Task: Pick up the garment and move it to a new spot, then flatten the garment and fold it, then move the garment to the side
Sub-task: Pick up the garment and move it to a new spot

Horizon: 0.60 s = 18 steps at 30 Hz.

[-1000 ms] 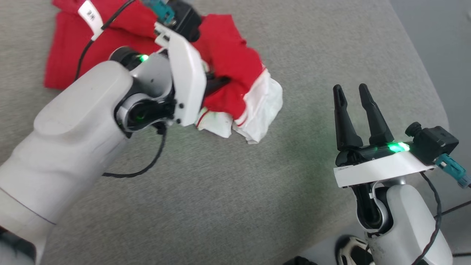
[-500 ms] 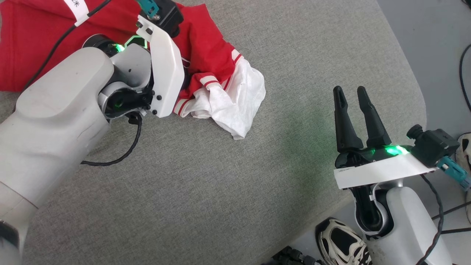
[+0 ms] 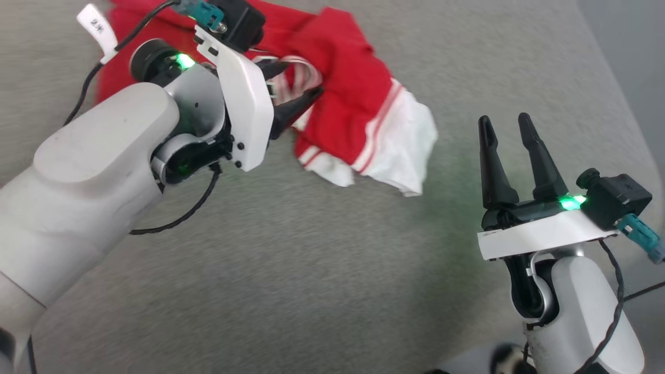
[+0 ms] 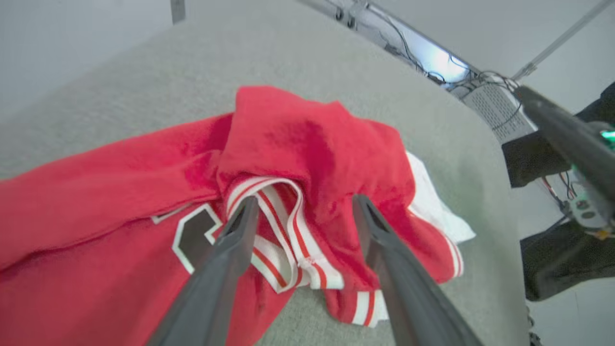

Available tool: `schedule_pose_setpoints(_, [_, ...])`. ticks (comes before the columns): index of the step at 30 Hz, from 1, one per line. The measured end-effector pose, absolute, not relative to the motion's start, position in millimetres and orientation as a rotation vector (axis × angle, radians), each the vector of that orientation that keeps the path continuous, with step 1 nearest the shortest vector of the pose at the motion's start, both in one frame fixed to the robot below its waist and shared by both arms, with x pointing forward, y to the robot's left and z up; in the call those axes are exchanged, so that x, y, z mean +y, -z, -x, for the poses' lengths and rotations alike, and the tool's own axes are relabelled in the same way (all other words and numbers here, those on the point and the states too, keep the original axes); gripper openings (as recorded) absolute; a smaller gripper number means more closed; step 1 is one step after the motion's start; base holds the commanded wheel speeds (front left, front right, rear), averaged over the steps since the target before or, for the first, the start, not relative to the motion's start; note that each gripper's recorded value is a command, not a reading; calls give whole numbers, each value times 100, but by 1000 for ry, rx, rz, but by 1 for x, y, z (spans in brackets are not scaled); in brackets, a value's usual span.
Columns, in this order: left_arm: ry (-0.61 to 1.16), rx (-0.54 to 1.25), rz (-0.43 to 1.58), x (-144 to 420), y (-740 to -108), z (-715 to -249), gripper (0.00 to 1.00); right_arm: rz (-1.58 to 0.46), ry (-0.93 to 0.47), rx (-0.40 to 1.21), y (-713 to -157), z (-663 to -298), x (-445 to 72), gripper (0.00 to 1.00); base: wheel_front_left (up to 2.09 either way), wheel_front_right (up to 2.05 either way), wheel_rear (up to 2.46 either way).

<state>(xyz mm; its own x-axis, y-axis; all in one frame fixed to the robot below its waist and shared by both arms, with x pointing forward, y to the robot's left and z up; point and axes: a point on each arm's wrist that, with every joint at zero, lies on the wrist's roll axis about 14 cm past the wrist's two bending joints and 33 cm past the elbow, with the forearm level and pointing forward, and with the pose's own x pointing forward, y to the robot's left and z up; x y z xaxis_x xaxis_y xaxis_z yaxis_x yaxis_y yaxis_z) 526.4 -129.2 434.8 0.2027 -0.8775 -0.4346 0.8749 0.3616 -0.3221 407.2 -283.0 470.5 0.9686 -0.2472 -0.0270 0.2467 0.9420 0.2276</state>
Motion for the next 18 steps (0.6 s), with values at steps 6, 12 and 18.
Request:
schedule_pose_setpoints(6, [1056,486,116,-71,-454,-537,100,-181,134,-5,-473,-427,-249,100,0,0,0])
schedule_pose_setpoints(12, [749,438,277,19,-434,-534,100,-123,28,12,-469,-436,-218,100,0,0,0])
schedule_pose_setpoints(18, [513,451,364,91,-415,-499,100,-93,-25,-4,-476,-440,-209,100,0,0,0])
